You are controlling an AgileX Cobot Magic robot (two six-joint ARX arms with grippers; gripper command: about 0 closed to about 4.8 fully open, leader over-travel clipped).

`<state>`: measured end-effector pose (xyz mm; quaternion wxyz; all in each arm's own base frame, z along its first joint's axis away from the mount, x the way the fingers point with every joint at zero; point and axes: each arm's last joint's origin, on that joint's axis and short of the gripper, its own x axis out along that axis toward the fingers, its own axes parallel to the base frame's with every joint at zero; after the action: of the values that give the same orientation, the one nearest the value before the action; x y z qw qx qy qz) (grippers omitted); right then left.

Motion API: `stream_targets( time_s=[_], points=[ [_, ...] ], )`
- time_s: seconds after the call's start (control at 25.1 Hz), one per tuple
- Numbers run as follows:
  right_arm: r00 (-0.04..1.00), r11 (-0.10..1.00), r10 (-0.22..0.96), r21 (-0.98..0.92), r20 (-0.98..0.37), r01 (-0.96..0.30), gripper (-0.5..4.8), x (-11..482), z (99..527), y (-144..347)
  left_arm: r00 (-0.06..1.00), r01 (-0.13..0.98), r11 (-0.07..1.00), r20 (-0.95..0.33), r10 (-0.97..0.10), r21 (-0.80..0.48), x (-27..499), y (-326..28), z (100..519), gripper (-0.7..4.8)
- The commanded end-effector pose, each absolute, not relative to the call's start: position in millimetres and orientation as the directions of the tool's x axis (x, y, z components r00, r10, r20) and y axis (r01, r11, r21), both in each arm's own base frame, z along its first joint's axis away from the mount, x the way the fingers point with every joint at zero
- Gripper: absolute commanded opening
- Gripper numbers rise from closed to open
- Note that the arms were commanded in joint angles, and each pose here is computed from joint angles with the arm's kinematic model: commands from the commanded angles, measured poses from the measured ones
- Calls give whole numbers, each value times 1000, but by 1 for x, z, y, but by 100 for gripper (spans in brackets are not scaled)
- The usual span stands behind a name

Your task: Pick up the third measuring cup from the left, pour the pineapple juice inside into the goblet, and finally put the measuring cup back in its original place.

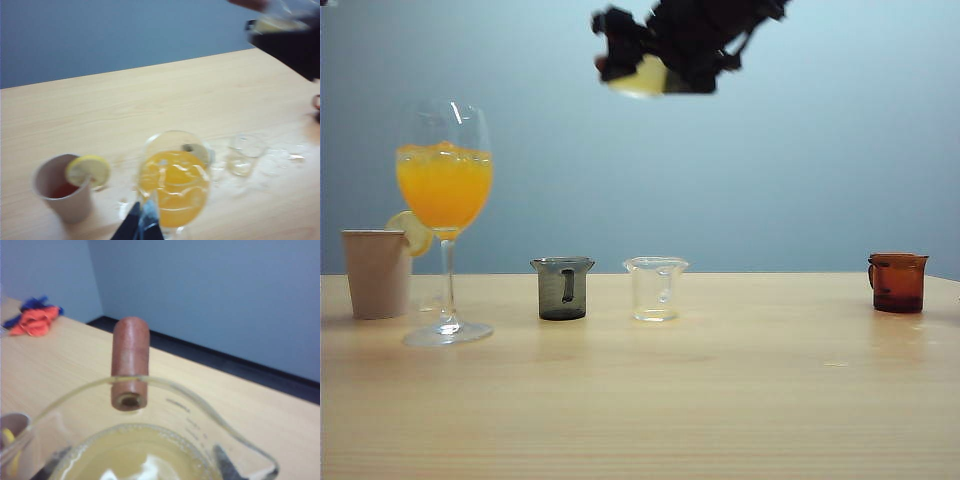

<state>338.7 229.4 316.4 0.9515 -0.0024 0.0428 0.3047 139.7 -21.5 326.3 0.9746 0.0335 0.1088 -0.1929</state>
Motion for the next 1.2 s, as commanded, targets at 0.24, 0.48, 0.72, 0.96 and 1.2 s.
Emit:
stream_targets(
  time_s=[0.24,0.48,0.72,0.96,1.2],
  points=[
    [776,778,627,-1,-69,-628,304,331,341,257,898,393,919,-216,-384,2,139,-22,328,-4],
    [755,762,641,2,-139,-647,304,324,334,264,898,393,920,-216,-383,2,139,-22,328,-4],
    [752,760,645,4,-138,-650,303,324,334,265,898,392,920,-216,-383,2,139,-22,328,-4],
    [748,756,649,4,-134,-655,303,323,333,269,898,393,920,-216,-383,2,139,-22,328,-4],
    [736,742,668,25,-111,-670,303,320,336,275,898,393,920,-216,-383,2,139,-22,328,-5]
  ],
)
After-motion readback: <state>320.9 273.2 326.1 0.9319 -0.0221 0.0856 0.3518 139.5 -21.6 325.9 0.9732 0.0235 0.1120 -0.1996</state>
